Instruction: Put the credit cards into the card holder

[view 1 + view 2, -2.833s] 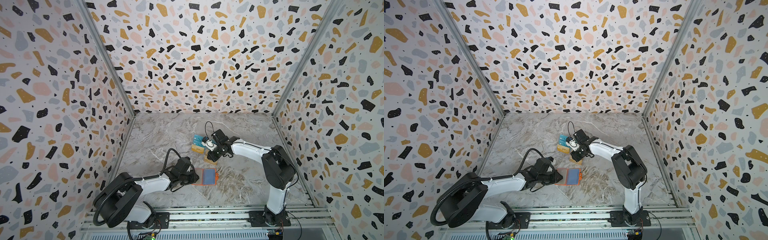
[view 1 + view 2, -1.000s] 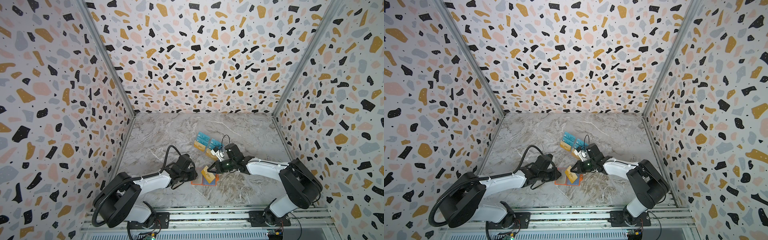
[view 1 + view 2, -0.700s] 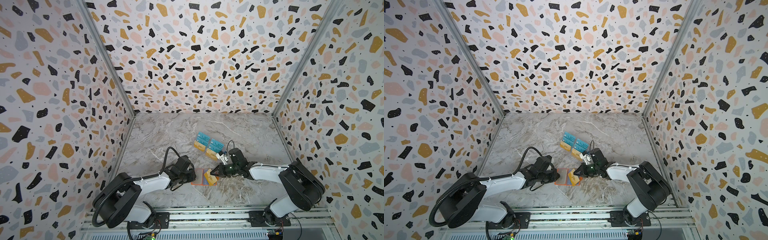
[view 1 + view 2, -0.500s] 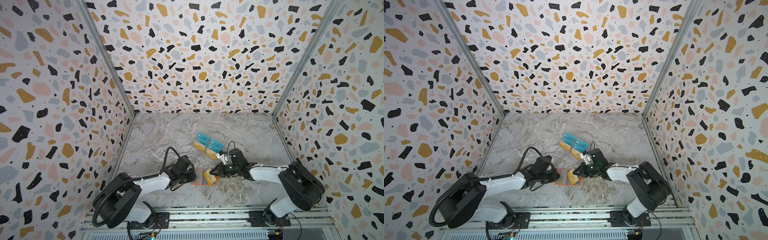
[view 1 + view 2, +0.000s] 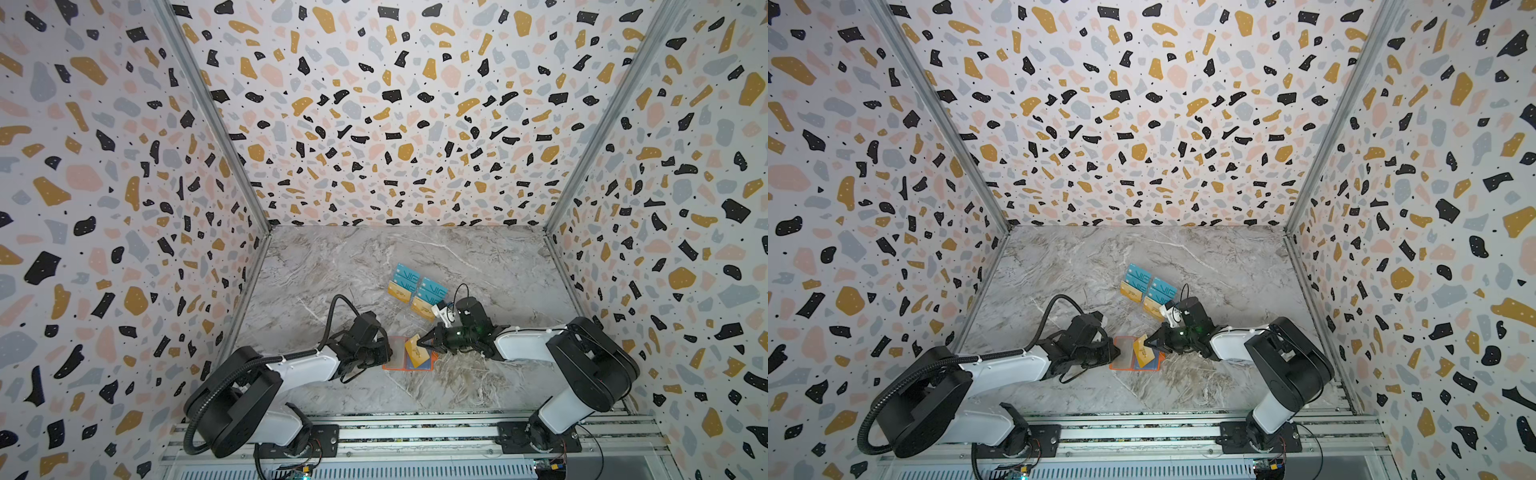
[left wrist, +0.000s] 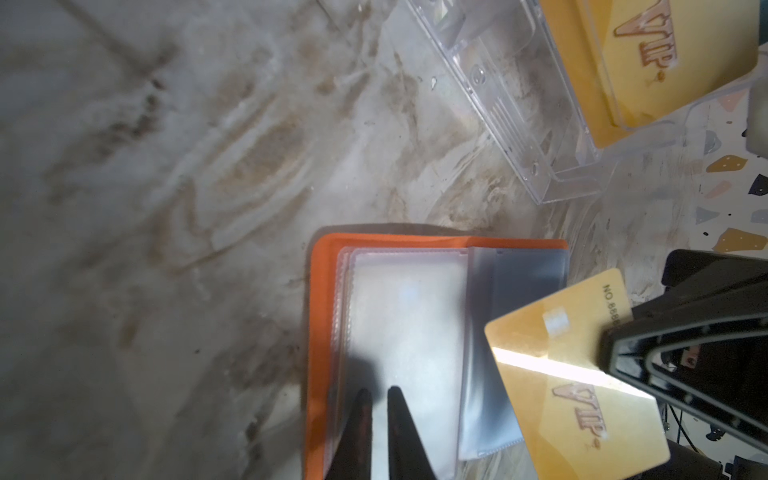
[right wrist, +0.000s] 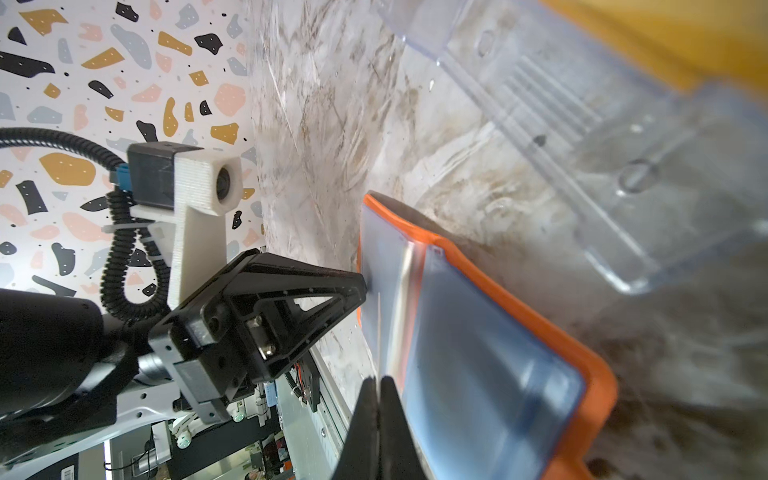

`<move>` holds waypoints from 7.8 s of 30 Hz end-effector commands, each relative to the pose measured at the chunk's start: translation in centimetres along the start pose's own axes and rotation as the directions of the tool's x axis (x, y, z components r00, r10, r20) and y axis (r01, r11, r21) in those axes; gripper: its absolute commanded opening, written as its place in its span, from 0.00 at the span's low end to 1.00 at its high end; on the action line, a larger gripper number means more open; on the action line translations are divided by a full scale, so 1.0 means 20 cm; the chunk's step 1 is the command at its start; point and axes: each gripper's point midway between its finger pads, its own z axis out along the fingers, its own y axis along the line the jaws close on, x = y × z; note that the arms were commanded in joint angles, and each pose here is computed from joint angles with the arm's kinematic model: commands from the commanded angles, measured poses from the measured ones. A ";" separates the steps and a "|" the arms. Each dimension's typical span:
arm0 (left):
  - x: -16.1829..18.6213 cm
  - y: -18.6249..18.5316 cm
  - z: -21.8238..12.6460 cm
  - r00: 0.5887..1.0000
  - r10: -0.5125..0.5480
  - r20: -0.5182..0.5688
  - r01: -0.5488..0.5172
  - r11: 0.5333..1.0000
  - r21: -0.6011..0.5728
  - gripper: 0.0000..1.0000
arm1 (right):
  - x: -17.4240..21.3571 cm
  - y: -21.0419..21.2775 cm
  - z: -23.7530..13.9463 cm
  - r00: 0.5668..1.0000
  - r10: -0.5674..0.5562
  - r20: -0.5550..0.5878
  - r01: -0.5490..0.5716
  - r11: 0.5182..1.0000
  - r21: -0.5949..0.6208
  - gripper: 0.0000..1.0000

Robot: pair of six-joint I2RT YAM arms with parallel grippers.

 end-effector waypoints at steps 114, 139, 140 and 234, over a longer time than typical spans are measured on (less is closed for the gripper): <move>0.07 -0.04 -0.02 0.999 0.002 -0.054 0.002 0.997 0.073 0.07 | 0.07 -0.23 0.22 0.960 0.004 0.280 -0.057 0.982 0.181 0.11; -0.18 -0.04 -0.08 0.994 0.060 0.091 -0.059 0.998 -0.019 0.27 | 0.07 -0.13 0.10 0.968 -0.230 0.104 0.164 0.886 0.434 0.56; -0.18 -0.03 -0.08 0.994 0.063 0.090 -0.061 0.998 -0.021 0.25 | 0.07 -0.11 0.10 0.968 -0.231 0.098 0.168 0.888 0.429 0.56; -0.10 -0.01 -0.17 0.999 0.017 0.045 -0.016 1.000 -0.027 0.20 | 0.06 0.12 0.06 0.920 -0.384 -0.074 0.382 0.843 0.377 0.57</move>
